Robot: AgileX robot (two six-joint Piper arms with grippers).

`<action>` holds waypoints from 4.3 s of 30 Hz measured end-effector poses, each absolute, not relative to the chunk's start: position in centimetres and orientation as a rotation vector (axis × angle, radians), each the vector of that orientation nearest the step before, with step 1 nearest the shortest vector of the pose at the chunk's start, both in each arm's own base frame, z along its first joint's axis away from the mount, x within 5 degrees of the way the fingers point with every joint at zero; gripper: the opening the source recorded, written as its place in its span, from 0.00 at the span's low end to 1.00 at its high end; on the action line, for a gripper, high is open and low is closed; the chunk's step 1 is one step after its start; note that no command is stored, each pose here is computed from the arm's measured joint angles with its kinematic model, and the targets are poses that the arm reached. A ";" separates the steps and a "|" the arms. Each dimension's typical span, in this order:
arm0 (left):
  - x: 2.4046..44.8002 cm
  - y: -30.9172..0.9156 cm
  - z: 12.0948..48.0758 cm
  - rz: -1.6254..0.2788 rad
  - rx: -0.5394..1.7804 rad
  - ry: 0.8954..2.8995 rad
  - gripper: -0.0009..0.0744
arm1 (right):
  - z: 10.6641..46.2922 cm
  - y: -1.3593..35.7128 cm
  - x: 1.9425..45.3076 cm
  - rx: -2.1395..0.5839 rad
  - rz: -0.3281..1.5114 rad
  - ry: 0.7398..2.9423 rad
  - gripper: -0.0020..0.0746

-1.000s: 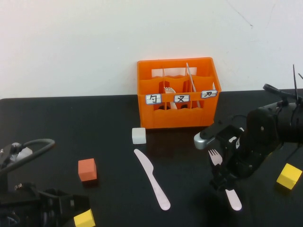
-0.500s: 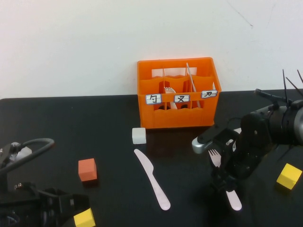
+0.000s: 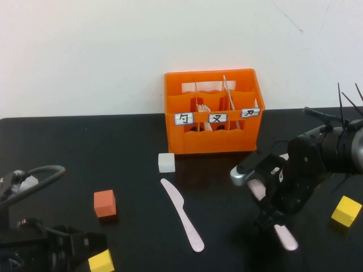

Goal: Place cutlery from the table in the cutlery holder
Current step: Pick up the fork, then place the fork on the box, then pick up the knife

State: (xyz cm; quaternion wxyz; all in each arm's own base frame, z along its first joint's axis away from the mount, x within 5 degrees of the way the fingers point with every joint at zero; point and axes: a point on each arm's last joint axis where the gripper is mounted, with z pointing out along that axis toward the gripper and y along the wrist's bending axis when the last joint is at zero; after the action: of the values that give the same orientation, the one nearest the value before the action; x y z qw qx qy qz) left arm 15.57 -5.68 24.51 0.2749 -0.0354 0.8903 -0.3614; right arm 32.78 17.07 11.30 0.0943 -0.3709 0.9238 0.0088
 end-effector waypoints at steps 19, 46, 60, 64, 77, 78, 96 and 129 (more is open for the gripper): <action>15.6 -5.7 24.5 -0.964 -0.082 2.390 0.01 | 12.7 17.2 32.4 -1.046 0.077 2.744 0.21; 15.6 -5.7 24.5 -0.959 -0.072 2.388 0.01 | 29.5 20.0 37.1 -0.574 0.309 1.921 0.21; 15.7 -5.7 24.6 -0.975 -0.083 2.372 0.01 | 26.4 24.9 43.0 -0.617 0.305 1.856 0.21; 15.7 -5.7 24.6 -0.968 -0.060 2.367 0.01 | 25.0 25.6 44.1 -0.649 0.279 1.851 0.21; 15.7 -5.8 24.7 -0.968 -0.050 2.364 0.01 | 22.2 26.0 44.8 -0.737 0.219 1.865 0.21; 15.6 -5.8 24.7 -0.974 -0.049 2.365 0.01 | 22.2 26.0 44.8 -0.753 0.208 1.858 0.21; 15.4 -6.0 24.7 -0.981 0.021 2.365 0.01 | 22.7 25.9 44.5 -0.824 0.192 1.858 0.49; 20.2 -3.1 26.7 -0.683 -0.352 2.076 0.01 | 41.1 16.5 28.5 -1.217 0.014 2.059 0.02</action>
State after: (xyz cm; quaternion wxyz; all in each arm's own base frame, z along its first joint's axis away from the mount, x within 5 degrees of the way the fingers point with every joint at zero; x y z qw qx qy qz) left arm 20.16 -3.06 26.66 0.4473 -0.1421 0.8388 -0.2760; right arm 28.53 16.50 41.11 0.3663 -0.4734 0.8010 0.0053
